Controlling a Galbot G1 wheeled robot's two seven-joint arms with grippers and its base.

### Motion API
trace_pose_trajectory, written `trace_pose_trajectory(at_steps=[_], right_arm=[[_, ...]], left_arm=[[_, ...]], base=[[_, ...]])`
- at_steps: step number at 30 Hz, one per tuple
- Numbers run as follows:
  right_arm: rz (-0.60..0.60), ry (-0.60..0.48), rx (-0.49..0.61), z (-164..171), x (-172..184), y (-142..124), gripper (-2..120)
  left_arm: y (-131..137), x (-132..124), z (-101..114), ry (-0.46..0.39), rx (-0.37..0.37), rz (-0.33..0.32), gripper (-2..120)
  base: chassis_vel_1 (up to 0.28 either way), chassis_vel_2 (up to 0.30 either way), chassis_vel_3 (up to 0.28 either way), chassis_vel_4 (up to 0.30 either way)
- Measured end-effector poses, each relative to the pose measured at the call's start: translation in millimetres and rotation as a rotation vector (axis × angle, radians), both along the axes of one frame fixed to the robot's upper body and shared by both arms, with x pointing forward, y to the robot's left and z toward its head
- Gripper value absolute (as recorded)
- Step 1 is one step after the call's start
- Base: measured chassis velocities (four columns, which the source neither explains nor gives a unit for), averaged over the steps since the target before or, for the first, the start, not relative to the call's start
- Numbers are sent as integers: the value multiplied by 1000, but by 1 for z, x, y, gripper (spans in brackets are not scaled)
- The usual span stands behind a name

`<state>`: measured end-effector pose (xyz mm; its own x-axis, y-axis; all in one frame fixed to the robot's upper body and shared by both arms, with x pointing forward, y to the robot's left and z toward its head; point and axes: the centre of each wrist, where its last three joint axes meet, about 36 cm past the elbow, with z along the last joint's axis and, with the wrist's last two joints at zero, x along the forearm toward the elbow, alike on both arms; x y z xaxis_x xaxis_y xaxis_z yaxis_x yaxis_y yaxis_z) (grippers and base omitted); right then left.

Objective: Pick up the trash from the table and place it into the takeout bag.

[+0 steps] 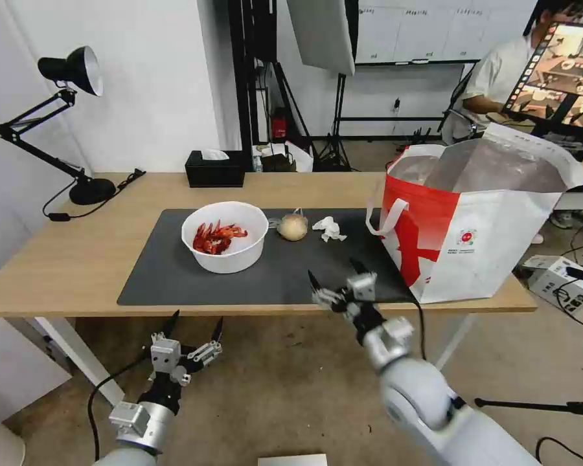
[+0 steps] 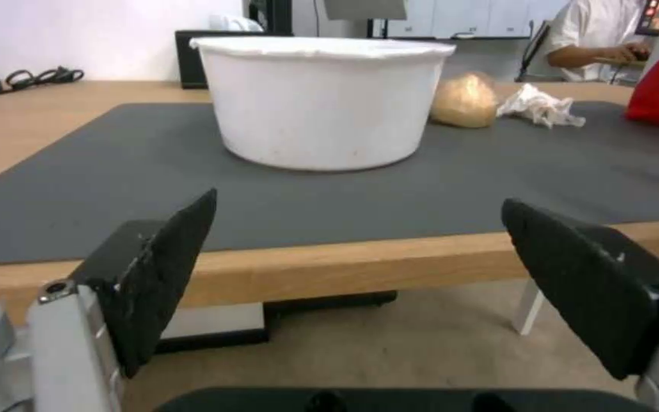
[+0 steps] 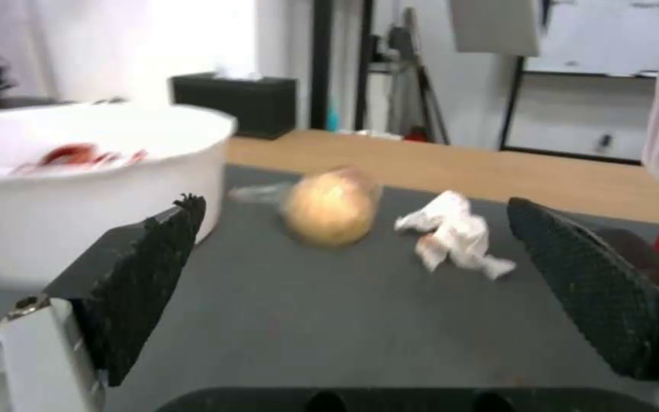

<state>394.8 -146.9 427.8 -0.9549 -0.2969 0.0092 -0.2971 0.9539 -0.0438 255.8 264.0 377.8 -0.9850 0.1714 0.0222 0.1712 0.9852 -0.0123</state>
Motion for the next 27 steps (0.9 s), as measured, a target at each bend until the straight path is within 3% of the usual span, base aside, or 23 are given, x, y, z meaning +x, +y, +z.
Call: trace_pose_trajectory(at_steps=[5,27], right_arm=[[-96,66,7,6,35,19,100],[-307,229,42,21,108,49,100]], left_arm=[[0,0,-2,20,-25,8,100],[2,3,-10,57,-53,20,100]], base=[[0,0,0,0],[0,0,0,0]])
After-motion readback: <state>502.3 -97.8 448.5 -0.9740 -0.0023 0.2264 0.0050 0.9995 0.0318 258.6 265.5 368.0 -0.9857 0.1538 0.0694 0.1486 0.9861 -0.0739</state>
